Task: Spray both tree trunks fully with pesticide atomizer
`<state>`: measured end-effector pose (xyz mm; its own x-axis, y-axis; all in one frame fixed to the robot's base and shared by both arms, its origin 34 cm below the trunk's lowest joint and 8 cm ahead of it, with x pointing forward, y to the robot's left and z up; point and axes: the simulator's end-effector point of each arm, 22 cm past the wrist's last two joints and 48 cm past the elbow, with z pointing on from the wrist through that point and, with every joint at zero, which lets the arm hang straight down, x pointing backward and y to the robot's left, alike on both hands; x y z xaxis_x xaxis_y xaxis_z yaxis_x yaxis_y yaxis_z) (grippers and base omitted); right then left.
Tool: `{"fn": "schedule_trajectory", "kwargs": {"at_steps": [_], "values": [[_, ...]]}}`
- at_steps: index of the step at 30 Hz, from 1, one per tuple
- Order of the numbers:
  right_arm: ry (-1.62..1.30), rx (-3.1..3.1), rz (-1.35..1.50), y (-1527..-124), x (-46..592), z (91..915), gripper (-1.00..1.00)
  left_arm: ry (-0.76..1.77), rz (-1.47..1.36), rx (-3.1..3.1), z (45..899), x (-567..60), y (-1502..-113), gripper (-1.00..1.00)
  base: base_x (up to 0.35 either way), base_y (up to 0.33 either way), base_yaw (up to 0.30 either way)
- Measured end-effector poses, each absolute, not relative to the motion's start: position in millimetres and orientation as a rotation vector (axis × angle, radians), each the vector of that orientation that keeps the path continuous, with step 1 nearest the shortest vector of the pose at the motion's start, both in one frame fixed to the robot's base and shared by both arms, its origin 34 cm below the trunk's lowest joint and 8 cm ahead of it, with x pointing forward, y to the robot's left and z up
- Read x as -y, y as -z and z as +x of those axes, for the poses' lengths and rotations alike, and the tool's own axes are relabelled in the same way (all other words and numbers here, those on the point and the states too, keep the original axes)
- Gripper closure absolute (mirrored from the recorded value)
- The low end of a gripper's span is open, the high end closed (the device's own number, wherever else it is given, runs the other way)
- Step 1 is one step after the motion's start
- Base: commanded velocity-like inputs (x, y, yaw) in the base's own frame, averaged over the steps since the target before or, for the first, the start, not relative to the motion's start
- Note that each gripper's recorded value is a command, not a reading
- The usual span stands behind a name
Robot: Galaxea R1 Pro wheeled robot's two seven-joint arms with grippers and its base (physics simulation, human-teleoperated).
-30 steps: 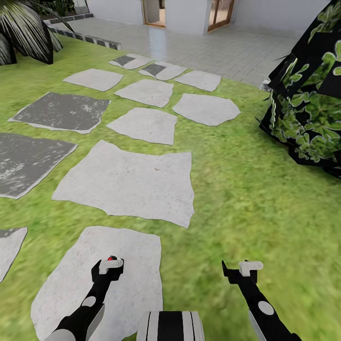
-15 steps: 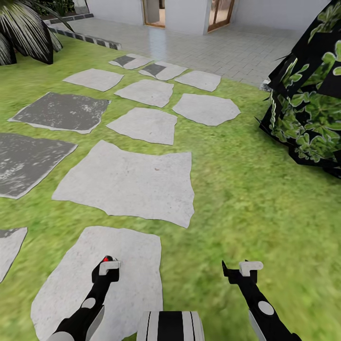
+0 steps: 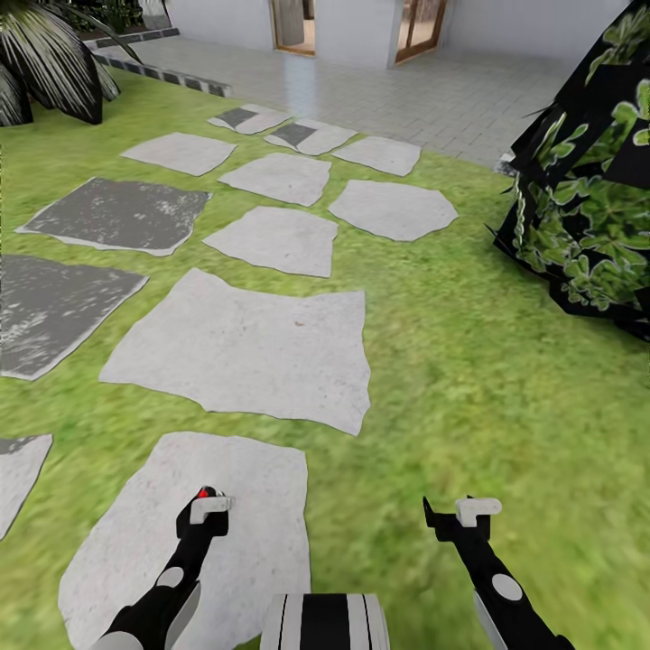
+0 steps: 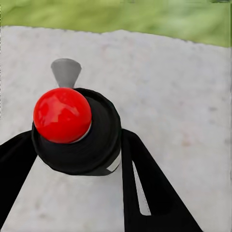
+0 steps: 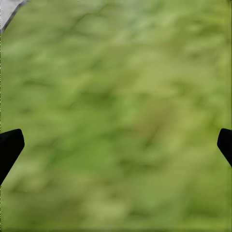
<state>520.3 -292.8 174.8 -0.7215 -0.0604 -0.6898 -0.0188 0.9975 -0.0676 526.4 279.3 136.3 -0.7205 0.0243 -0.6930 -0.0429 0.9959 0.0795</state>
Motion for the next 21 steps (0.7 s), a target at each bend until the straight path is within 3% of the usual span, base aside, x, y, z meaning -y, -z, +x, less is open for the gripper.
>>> {"fn": "schedule_trajectory", "kwargs": {"at_steps": [21], "values": [[0.071, -2.289, -0.051, -215.9, 291.8, 546.8, -1.0, -0.111, -0.017, -2.289, 555.9, -279.1, -177.7, 1.0, 0.0, 0.0, 0.0]]}}
